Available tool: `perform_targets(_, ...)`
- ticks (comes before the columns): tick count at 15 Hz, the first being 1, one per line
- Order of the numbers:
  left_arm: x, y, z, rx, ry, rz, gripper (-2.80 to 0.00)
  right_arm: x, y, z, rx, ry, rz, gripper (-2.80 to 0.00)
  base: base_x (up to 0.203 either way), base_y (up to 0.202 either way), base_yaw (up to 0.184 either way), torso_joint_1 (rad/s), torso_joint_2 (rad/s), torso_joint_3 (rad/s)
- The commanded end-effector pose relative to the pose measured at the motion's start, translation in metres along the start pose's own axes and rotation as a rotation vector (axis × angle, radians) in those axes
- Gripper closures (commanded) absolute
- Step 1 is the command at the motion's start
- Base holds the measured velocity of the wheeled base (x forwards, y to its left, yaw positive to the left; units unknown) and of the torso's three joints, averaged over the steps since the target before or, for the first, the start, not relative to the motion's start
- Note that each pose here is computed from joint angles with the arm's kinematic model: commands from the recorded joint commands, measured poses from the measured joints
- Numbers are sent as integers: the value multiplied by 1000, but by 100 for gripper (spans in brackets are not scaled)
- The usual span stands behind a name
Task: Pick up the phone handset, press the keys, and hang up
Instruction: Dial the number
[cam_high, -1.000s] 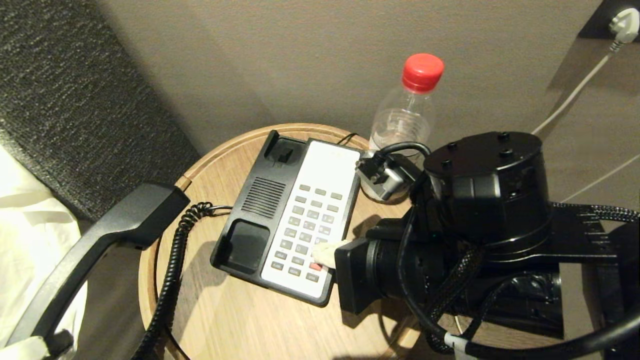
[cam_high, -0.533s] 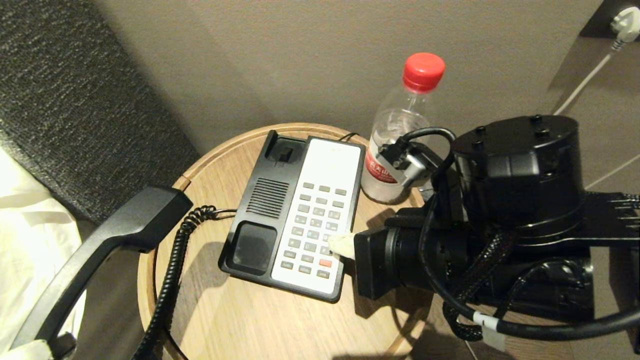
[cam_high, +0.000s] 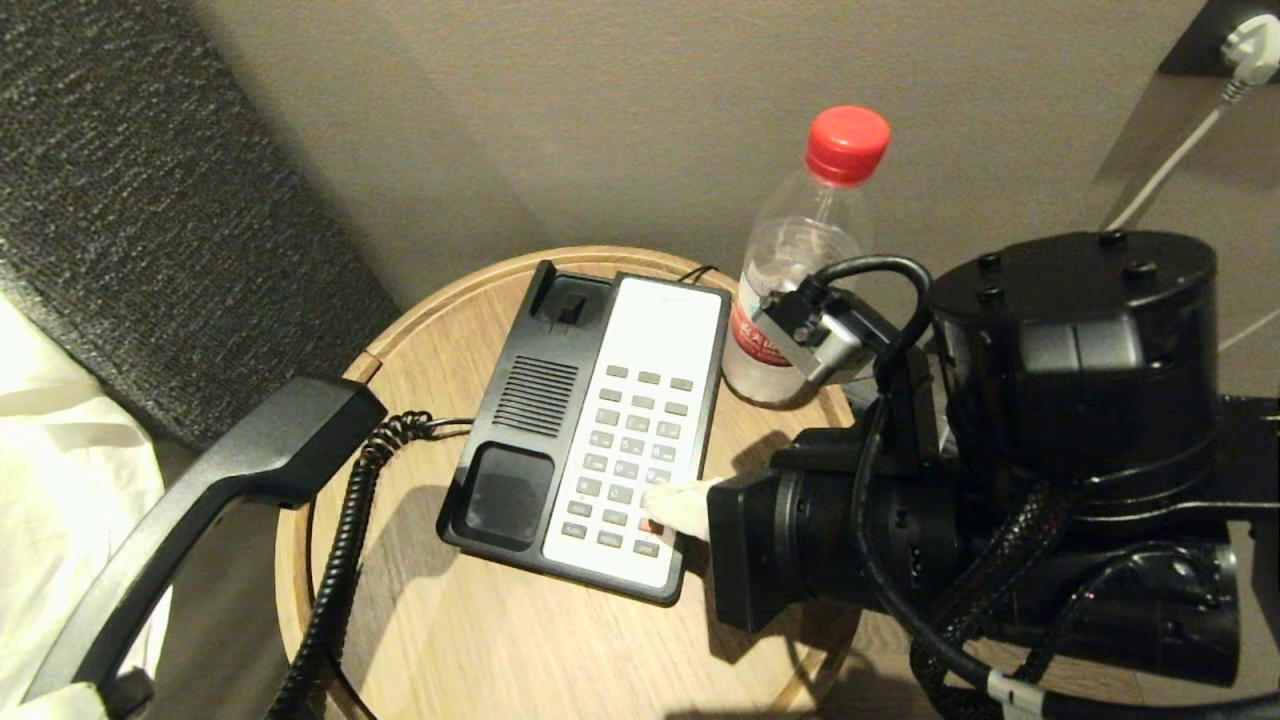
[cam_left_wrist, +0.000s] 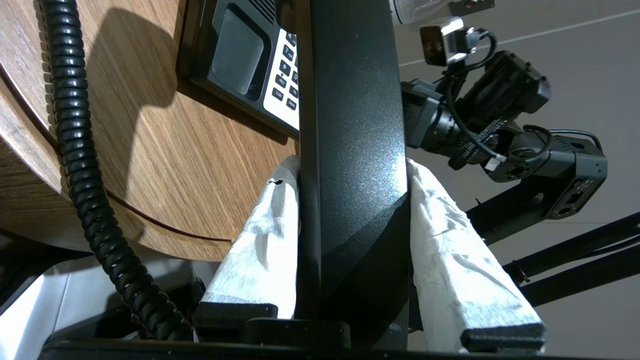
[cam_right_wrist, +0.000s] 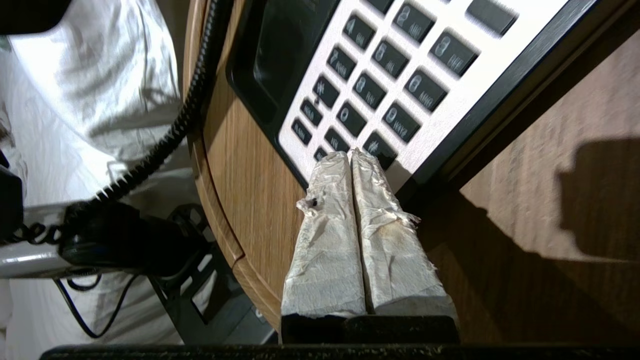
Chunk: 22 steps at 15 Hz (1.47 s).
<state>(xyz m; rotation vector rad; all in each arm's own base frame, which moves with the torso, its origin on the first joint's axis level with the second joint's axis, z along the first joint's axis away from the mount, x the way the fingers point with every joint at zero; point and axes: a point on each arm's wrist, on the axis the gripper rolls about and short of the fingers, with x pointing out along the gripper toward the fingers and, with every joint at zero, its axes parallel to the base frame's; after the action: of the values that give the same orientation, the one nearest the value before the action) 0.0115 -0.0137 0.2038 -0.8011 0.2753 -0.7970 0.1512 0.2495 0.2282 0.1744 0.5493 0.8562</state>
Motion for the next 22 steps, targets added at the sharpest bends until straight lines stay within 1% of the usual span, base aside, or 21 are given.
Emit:
perform_targets(1,0,0,0,-4,0,-4,0,5,-1,-5,0,21,-6,0,0,0,0,0,0,0)
perform_targets(6,0,0,0,-4,0,-4,0,6,-2,-7,0,31,-7,0,0,0,0,0,0,0)
perform_targets(8,0,0,0,-5,2,-2,0,5,-1,-7,17,37,14,0,0,0,0,0,0,0)
perform_targets(10,0,0,0,-5,3,-3,0,6,-2,-8,17,43,15,0,0,0,0,0,0,0)
perform_targets(13,0,0,0,-5,7,-6,0,7,-4,-15,15,71,11,0,0,0,0,0,0,0)
perform_targets(22,0,0,0,-5,8,-7,0,8,-5,-17,8,77,5,0,0,0,0,0,0,0)
